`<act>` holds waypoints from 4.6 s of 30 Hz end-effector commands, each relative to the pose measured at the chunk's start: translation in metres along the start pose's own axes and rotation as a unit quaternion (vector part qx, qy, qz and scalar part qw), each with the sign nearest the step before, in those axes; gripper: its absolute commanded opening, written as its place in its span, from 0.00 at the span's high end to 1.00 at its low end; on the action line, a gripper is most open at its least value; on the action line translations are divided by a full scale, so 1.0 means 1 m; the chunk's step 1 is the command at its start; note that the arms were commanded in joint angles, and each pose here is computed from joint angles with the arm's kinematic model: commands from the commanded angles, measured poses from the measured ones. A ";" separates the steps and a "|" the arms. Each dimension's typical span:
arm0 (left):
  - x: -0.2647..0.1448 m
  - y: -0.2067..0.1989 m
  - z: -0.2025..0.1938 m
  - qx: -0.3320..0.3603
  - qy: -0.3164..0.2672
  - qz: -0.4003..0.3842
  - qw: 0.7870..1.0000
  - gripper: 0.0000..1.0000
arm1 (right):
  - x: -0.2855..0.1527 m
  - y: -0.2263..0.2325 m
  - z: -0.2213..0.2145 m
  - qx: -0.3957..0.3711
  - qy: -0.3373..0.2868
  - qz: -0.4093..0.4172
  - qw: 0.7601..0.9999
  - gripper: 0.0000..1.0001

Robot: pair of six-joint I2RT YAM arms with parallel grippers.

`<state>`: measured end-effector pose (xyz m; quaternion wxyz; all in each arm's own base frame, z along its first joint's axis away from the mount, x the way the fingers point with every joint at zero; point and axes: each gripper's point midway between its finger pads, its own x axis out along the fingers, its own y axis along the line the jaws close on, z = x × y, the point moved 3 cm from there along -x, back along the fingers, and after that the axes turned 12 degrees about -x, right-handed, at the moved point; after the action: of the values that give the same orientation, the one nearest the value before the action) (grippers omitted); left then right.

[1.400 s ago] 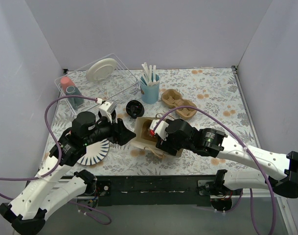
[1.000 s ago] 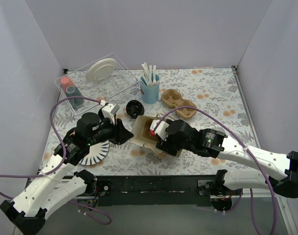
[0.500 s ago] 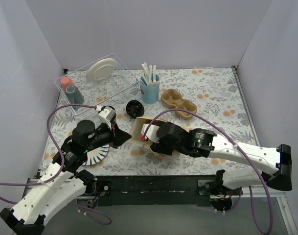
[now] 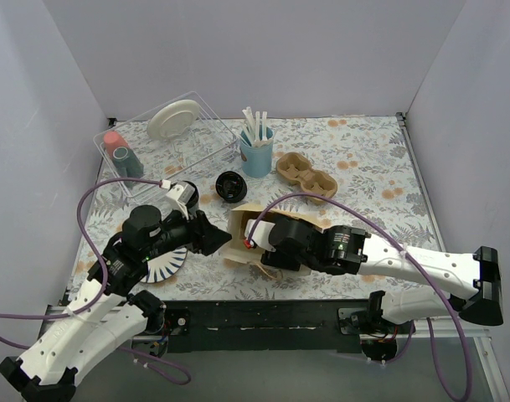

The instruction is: Pack the takeout coffee

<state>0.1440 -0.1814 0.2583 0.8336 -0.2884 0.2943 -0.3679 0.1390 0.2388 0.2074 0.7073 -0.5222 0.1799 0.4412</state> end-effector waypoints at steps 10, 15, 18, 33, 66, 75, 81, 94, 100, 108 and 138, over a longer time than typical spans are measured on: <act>0.000 -0.019 0.005 0.022 0.016 -0.045 0.999 0.65 | -0.003 -0.003 -0.001 0.020 0.000 -0.031 0.999 0.58; 0.000 -0.020 -0.003 0.016 0.028 -0.059 0.998 0.91 | 0.010 0.005 -0.016 -0.005 0.016 -0.043 0.999 0.58; -0.001 -0.022 -0.011 0.014 0.039 -0.082 0.996 1.00 | 0.015 0.005 -0.014 -0.037 -0.013 -0.052 0.998 0.58; -0.011 -0.024 -0.025 -0.004 0.056 -0.105 0.993 1.00 | 0.042 0.011 -0.010 -0.048 0.033 -0.057 0.997 0.58; -0.013 -0.017 -0.037 -0.025 0.066 -0.097 0.993 1.00 | 0.038 -0.015 0.013 -0.057 -0.020 -0.139 0.988 0.60; -0.014 -0.016 -0.038 -0.024 0.063 -0.098 0.993 1.00 | 0.037 -0.012 0.021 -0.043 -0.034 -0.116 0.992 0.60; -0.015 -0.017 -0.038 -0.023 0.060 -0.102 0.993 1.00 | 0.023 -0.016 0.018 -0.052 -0.052 -0.112 0.991 0.61; -0.013 -0.019 -0.041 -0.012 0.066 -0.124 0.990 1.00 | 0.022 0.001 -0.014 -0.109 -0.044 -0.070 0.991 0.59; -0.011 -0.024 -0.037 0.005 0.064 -0.140 0.988 1.00 | 0.023 0.002 -0.023 -0.108 -0.037 -0.083 0.990 0.60; -0.010 -0.024 -0.041 0.004 0.075 -0.147 0.986 1.00 | 0.029 0.001 -0.029 -0.118 -0.035 -0.098 0.987 0.60; -0.012 -0.020 -0.049 -0.010 0.085 -0.144 0.986 1.00 | 0.016 -0.008 -0.030 -0.052 -0.065 -0.113 0.990 0.63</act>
<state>0.0970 -0.1963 0.2435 0.7450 -0.3033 0.3215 -0.4996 0.1620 0.2186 0.1709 0.6995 -0.5882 0.0656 0.4006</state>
